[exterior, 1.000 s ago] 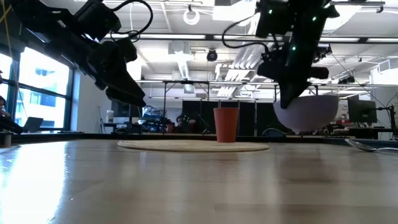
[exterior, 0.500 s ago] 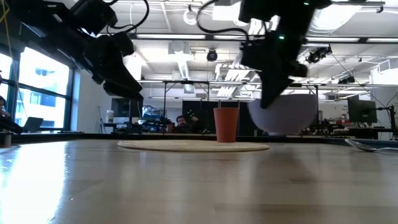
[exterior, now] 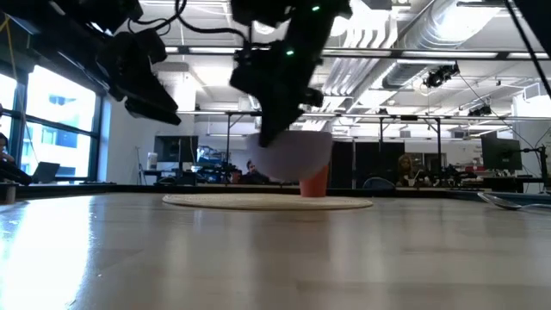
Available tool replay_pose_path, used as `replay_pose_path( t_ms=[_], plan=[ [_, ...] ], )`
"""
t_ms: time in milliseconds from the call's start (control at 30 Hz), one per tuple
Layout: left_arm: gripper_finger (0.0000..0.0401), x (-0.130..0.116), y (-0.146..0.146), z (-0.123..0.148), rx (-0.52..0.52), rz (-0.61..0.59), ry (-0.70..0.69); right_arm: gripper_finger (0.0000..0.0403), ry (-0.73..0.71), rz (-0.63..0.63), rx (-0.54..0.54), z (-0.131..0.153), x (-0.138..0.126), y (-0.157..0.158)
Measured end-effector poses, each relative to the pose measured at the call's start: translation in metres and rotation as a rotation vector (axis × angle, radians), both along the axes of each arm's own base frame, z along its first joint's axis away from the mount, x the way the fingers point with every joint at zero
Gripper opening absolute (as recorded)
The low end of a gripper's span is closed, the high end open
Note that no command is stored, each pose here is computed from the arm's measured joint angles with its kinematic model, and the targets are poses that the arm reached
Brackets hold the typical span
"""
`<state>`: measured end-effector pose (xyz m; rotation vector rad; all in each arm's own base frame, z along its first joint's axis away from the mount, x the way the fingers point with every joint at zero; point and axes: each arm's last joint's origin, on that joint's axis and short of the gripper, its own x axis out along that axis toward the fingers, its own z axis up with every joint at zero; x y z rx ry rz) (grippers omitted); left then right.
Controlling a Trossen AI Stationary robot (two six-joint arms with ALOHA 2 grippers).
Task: Pick & Place Utensil
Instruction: Put the purple bowl on the mat to the bottom left of the orange cup
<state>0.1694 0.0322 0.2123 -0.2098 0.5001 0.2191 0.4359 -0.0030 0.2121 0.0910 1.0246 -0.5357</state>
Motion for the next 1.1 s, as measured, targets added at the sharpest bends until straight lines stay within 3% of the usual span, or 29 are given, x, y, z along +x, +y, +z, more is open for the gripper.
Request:
replay_pose_path(
  t_ms=[167, 400, 833, 1100],
  plan=[
    [0.0279, -0.003, -0.001, 0.001, -0.005, -0.003, 0.004, 0.0006, -0.026, -0.001, -0.015, 0.002, 0.020, -0.026],
    [0.0279, -0.007, -0.001, -0.005, -0.014, -0.002, 0.077, 0.0007, -0.006, -0.067, 0.029, -0.017, 0.024, -0.052],
    [0.0279, -0.007, -0.002, -0.005, -0.016, -0.004, 0.078, 0.0010, -0.023, -0.054, 0.067, -0.021, 0.027, -0.054],
    [0.0279, -0.007, -0.002, -0.005, -0.040, 0.006, 0.074, 0.0051, -0.033, -0.066, 0.040, -0.020, 0.028, -0.054]
  ],
)
